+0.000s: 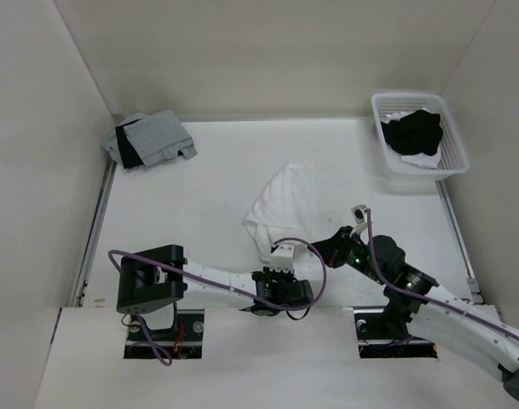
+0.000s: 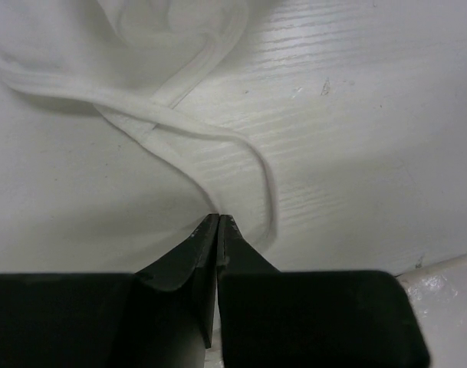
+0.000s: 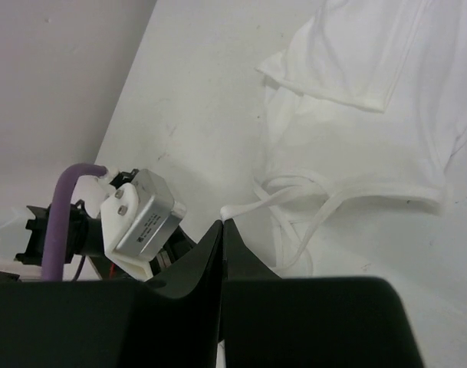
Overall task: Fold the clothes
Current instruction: Flatten the tank top out
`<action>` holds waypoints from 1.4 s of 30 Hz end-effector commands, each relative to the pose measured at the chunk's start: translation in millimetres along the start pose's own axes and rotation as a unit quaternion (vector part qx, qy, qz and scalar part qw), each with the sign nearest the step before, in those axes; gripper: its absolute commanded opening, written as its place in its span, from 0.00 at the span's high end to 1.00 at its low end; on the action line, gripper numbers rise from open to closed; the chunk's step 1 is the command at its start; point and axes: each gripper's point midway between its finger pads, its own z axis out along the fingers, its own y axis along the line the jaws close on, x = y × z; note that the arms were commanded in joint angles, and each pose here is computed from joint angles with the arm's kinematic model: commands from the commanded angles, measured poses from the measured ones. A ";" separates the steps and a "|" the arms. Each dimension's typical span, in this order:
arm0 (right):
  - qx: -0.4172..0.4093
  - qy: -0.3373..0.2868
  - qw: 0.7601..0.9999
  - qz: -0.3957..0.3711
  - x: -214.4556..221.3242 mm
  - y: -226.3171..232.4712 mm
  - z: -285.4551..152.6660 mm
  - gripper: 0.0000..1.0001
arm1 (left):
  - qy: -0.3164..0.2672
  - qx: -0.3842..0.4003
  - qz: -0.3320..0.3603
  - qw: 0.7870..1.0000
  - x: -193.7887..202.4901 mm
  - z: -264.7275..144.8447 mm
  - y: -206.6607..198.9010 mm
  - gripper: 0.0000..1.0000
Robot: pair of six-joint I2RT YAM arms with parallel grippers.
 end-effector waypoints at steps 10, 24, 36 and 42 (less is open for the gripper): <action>-0.055 -0.072 0.996 -0.017 -62.3 48.4 -7.2 0.99 | -0.153 -0.008 -0.120 0.981 -147.6 -136.3 123.4 1.00; -0.117 -0.218 0.959 -0.142 -237.9 225.2 -135.4 1.00 | -0.469 0.068 -0.116 0.873 -389.5 -379.3 123.0 1.00; -0.020 -0.160 0.976 -0.149 -213.5 165.9 -27.0 1.00 | -0.507 -0.024 -0.062 0.859 -372.7 -313.9 110.9 0.98; 0.056 -0.120 0.986 -0.102 -210.0 68.0 65.0 1.00 | -0.440 -0.075 -0.033 0.894 -348.9 -174.3 122.6 0.98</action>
